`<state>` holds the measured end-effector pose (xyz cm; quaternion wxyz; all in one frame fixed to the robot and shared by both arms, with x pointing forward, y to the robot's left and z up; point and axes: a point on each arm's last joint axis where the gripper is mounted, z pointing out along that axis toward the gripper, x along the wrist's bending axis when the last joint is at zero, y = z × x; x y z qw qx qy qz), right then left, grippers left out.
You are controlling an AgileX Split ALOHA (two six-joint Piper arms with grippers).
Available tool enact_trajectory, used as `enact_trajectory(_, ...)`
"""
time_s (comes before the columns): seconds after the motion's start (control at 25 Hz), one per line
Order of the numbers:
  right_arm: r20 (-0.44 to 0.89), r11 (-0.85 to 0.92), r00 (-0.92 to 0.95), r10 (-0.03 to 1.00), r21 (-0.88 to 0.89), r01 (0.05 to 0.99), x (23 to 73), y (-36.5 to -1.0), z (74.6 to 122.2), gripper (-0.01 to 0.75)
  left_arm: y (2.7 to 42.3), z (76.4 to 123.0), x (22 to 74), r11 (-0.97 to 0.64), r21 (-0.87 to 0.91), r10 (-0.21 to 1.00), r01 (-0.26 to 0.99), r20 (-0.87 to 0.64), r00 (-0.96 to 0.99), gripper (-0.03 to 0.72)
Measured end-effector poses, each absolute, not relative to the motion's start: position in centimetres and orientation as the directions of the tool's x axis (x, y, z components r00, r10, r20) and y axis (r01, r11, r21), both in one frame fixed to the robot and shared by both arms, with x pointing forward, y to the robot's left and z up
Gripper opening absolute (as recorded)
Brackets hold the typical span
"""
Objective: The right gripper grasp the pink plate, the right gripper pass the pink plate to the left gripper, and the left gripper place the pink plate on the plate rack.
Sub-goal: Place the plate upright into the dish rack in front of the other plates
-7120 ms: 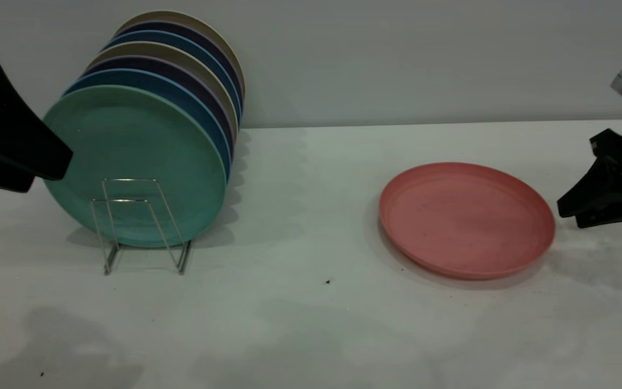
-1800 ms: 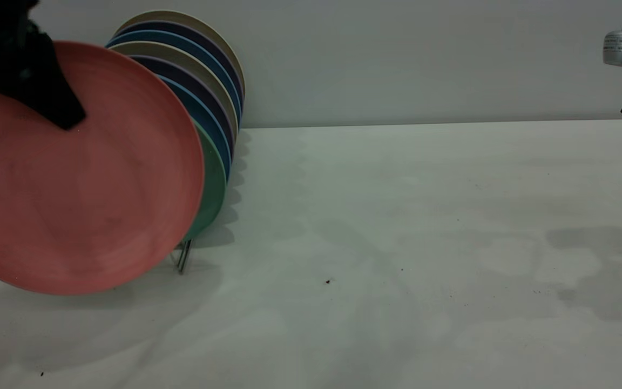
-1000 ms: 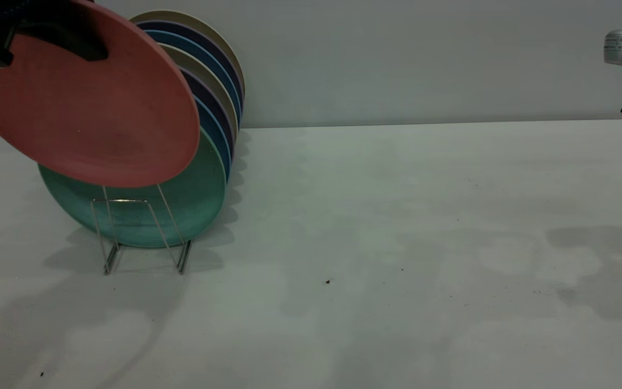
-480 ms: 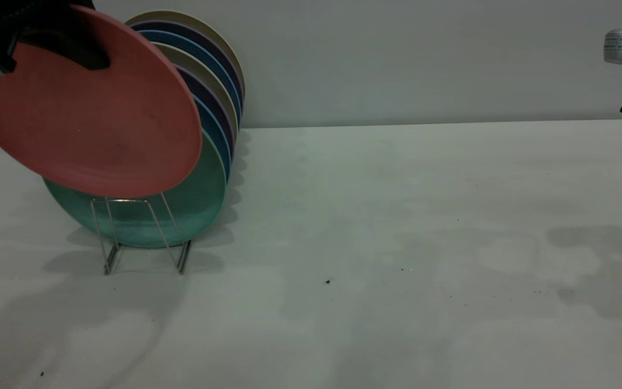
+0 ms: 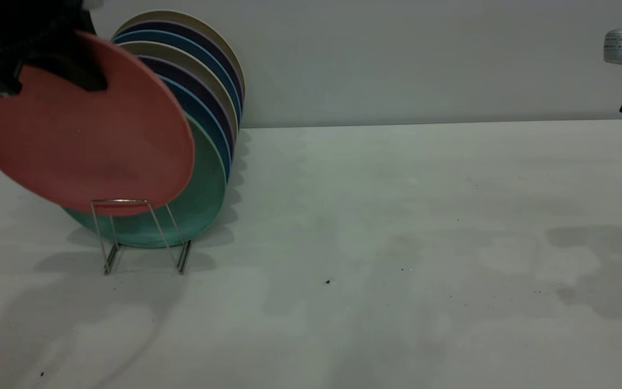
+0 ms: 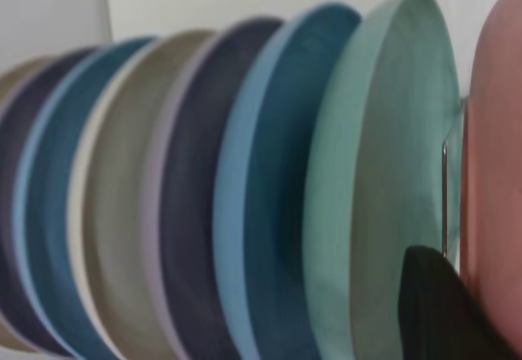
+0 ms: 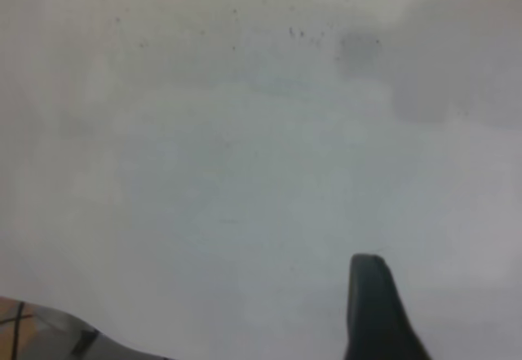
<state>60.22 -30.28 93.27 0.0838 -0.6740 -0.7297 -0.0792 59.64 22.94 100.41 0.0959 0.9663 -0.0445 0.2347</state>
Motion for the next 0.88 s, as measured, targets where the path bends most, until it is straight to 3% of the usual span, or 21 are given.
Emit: enact_trajectory(0.88,0.233,0.076,-0.074,0.970,0.002,0.997,60.2,-30.2,93.3,0.442,22.7,95.1,61.6,-0.982,0.172,0.003,-0.072,0.402,0.915,0.128)
